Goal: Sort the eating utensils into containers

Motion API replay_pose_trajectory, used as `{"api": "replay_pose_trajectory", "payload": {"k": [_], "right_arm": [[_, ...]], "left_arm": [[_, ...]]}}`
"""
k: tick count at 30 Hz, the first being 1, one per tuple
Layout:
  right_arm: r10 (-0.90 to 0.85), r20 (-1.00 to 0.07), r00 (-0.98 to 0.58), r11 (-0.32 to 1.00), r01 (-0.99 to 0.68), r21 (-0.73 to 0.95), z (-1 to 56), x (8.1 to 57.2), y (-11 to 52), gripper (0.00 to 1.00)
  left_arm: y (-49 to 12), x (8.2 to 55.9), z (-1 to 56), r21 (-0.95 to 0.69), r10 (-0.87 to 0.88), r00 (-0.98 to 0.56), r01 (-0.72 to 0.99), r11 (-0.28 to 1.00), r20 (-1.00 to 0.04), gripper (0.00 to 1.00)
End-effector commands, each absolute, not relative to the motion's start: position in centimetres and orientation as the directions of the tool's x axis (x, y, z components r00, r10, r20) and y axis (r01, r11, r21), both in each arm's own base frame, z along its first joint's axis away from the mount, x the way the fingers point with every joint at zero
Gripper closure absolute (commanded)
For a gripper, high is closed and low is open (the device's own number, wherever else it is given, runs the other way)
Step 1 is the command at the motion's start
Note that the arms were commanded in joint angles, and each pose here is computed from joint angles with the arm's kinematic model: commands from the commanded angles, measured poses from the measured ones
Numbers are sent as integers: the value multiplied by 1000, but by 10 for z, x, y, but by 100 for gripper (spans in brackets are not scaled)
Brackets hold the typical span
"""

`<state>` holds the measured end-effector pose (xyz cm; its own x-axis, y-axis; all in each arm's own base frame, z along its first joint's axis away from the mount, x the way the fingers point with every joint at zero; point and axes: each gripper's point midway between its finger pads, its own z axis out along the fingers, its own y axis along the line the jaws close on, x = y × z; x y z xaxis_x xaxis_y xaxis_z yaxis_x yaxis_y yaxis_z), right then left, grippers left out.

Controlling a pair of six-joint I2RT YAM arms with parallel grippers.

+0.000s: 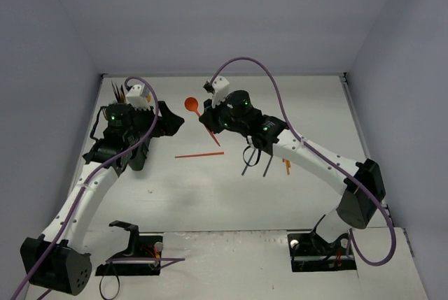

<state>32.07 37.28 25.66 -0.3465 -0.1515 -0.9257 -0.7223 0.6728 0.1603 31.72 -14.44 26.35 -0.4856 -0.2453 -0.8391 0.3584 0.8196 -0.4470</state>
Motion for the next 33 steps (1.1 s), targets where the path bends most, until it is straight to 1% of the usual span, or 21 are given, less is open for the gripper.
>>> {"api": "replay_pose_trajectory", "payload": {"k": [1,7,13,22,23,26,28,30,33], "right_arm": [[-146,-954,-260,567,-813,134,276,296,386,100],[-127,-955,-270,538,-827,163,276,284,387,100],[-89,-960,-266,504,-843,187,284,274,390,100],[-78,-964,-256,490,-852,187,289,269,388,100],[-76,-965,-252,488,-853,184,290,269,387,100],[-72,-966,-248,486,-855,183,292,268,387,100],[-72,-966,-248,486,-854,183,292,268,386,100],[-74,-966,-247,487,-854,182,291,268,386,100],[-74,-966,-250,489,-853,183,289,268,387,100]], "left_arm": [[-168,322,331,-480,-347,-341,491,727,-874,22],[-181,319,334,-481,-350,-335,510,714,-875,24],[-186,323,319,-482,-329,-370,484,730,-869,36],[-186,323,306,-446,-285,-381,450,774,-880,45],[-186,322,299,-449,-275,-405,439,778,-872,48],[-190,323,301,-450,-275,-403,447,773,-873,55],[-192,322,304,-449,-276,-397,454,770,-875,66],[-194,322,305,-445,-273,-395,458,769,-877,81],[-194,321,305,-441,-268,-393,461,770,-879,97]]}}
